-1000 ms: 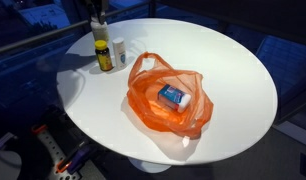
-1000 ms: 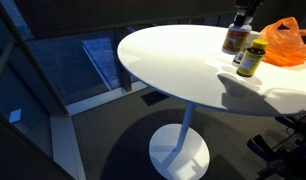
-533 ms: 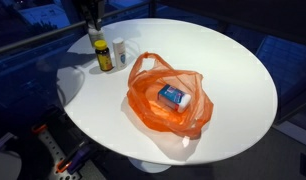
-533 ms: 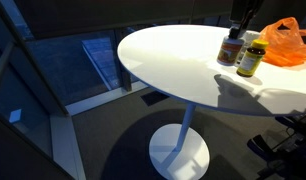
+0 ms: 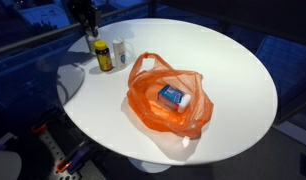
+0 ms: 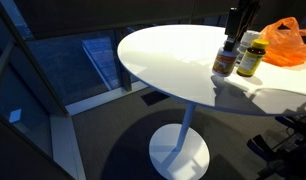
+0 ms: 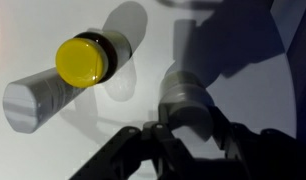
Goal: Remove the white and orange container from the orange plastic bag and put it on the table
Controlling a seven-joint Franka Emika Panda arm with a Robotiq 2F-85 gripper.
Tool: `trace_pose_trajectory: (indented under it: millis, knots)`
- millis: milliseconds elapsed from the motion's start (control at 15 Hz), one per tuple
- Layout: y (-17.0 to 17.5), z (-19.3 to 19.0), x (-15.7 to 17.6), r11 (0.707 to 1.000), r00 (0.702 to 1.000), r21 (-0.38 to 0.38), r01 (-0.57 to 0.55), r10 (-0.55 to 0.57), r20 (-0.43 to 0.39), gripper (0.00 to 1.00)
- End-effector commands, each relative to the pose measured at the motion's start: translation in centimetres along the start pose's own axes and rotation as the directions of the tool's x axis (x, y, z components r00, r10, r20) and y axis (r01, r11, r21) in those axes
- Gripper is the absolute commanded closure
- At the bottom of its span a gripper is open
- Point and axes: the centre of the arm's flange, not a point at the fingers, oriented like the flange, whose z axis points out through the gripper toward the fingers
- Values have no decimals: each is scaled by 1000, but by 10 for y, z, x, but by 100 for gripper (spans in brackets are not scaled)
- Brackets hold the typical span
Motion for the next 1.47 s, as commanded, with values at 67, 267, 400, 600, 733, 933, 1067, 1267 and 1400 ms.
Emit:
trace_pose_trajectory:
  millis: [67,267,400,600,733,933,1067,1267,1400]
  knots:
    - [-1,10,0,1000,1000,0,5,-5,-9,69]
    - [-2,10,-1,1000,1000,0,9,-9,2,28]
    - [-3,3,-1,1000,1000,1,14,-14,4,20]
    - [-3,-9,1,1000,1000,2,4,-4,7,0]
    - [0,-18,4,1000,1000,9,-19,19,8,0]
    - [8,-34,8,998,998,26,-50,49,32,0]
    - [18,-47,9,996,996,33,-80,79,45,0]
    - [40,-67,6,993,992,28,-119,117,52,0]
    - [56,-83,1,989,988,22,-143,142,55,0]
